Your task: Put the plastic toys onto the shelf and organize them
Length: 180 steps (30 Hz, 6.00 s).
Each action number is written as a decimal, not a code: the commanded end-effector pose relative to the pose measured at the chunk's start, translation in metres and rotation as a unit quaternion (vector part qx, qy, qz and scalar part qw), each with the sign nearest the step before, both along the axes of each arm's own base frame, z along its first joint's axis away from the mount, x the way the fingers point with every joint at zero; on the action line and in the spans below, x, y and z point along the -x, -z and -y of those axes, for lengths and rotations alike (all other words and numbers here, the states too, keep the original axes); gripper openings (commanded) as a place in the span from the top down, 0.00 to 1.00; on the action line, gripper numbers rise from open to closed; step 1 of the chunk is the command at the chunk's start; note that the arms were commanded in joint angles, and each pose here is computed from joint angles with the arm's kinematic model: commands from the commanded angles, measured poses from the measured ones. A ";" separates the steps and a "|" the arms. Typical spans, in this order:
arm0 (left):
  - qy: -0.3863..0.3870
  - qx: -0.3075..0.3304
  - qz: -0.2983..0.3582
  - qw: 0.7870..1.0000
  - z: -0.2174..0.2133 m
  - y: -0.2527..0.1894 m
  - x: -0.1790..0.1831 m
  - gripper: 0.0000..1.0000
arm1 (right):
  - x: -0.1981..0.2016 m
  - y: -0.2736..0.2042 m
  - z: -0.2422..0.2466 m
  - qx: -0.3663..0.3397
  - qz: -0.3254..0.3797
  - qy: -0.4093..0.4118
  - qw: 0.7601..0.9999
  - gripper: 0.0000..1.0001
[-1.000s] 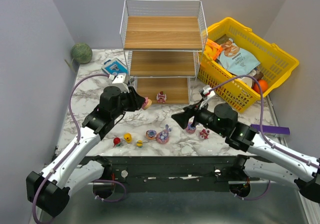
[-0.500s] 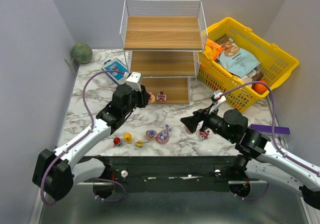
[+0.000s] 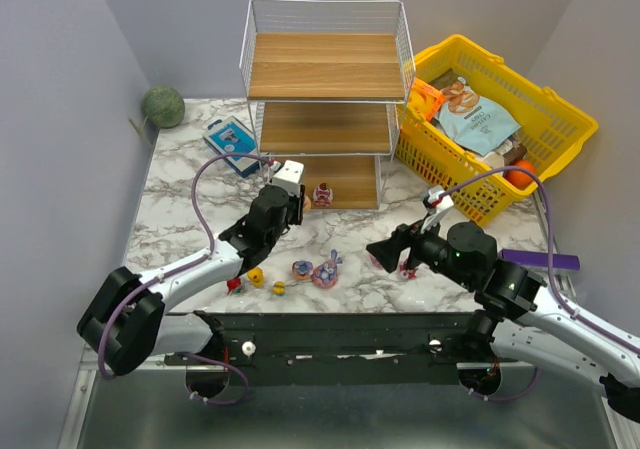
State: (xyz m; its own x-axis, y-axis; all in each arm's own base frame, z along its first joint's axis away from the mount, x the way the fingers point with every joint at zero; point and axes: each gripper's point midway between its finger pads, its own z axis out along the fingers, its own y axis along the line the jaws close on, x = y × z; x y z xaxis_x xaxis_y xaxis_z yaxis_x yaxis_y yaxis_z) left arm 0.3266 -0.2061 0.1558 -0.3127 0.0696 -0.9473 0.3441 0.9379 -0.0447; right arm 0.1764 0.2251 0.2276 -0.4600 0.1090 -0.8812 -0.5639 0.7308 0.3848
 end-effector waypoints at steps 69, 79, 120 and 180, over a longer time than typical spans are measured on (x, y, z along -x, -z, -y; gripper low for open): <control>-0.154 -0.167 0.138 0.964 -0.019 0.063 -0.068 0.83 | 0.005 -0.012 0.024 0.019 -0.010 0.033 0.999 0.14; -0.140 -0.133 0.124 0.973 -0.021 0.061 -0.070 0.66 | 0.004 -0.012 0.023 0.025 -0.009 0.030 0.999 0.14; -0.074 -0.045 0.144 0.986 -0.015 -0.016 -0.038 0.01 | -0.001 -0.001 0.030 0.037 -0.034 0.065 0.997 0.14; -0.087 0.048 0.101 0.990 -0.100 -0.095 0.060 0.04 | 0.026 0.117 0.111 0.097 -0.273 0.458 0.841 0.27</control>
